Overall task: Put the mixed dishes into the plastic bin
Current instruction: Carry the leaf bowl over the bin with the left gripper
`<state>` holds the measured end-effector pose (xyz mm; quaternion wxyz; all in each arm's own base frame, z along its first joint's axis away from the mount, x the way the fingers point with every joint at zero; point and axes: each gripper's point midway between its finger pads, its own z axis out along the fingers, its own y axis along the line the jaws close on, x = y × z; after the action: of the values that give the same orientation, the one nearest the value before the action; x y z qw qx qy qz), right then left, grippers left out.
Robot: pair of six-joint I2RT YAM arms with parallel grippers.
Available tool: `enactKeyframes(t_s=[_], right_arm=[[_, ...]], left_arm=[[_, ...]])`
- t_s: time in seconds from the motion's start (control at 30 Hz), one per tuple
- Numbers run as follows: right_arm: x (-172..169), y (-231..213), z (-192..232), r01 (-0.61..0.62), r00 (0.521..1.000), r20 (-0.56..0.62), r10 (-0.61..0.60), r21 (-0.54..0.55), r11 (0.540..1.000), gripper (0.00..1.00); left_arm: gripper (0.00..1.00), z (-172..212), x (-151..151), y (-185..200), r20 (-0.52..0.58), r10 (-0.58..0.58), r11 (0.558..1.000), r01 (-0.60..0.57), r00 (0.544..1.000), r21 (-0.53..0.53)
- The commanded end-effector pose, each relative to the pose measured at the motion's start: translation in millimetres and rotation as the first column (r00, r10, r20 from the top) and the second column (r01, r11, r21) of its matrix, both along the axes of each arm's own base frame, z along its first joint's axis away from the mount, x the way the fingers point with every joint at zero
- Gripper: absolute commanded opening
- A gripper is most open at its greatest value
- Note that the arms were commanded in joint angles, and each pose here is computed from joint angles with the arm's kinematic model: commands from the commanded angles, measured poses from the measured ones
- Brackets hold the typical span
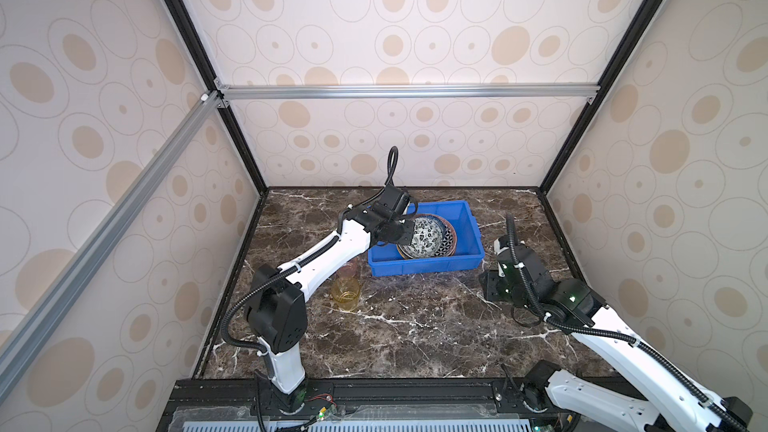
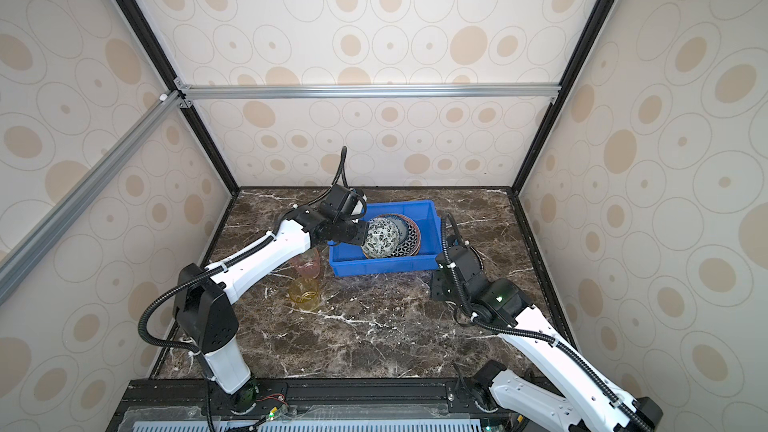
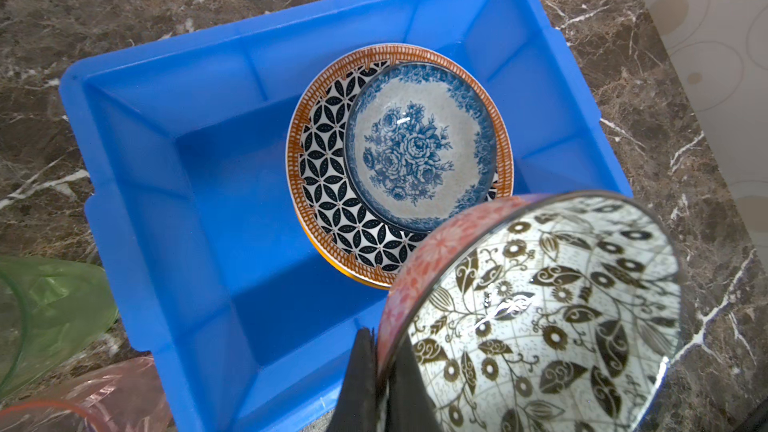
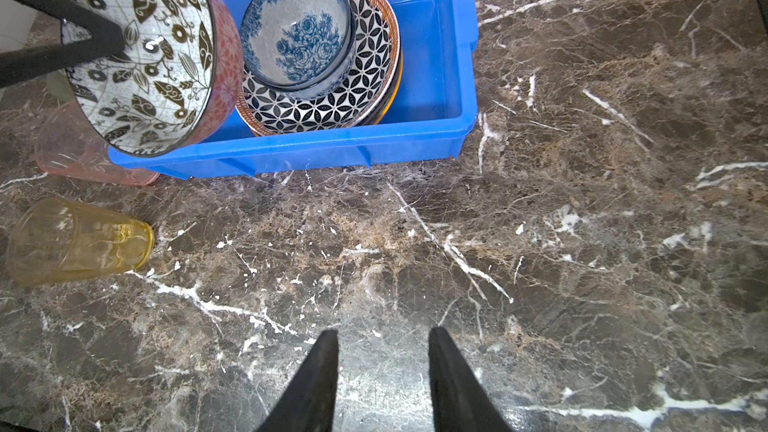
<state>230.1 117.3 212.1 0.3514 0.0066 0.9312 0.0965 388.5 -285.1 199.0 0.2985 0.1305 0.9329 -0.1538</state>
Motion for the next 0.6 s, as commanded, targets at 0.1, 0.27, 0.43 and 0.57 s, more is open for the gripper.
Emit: enactKeyframes(t_s=[0.1, 0.27, 0.43, 0.57], right_arm=[[2.1, -5.4, -0.7, 0.001, 1.0, 0.017, 0.0, -0.055, 0.998, 0.41], [5.6, -3.8, -8.7, -0.007, 1.0, 0.011, 0.008, -0.077, 0.997, 0.42], [9.7, -1.2, -13.3, -0.021, 1.0, 0.005, 0.021, -0.095, 0.995, 0.44], [13.7, -1.1, -14.2, -0.022, 1.0, 0.004, 0.022, -0.114, 0.993, 0.47]], left_arm=[[0.0, 32.7, 25.3, -4.9, 0.083, 0.004, 0.999, 0.001, 0.997, -0.053], [0.0, 27.5, 34.4, -9.4, 0.07, 0.002, 0.999, 0.002, 0.998, -0.045], [0.0, 19.6, 43.6, -13.2, 0.053, 0.004, 0.999, -0.002, 0.999, -0.041], [0.0, 15.2, 51.4, -15.2, 0.047, 0.009, 0.999, -0.007, 0.999, -0.044]])
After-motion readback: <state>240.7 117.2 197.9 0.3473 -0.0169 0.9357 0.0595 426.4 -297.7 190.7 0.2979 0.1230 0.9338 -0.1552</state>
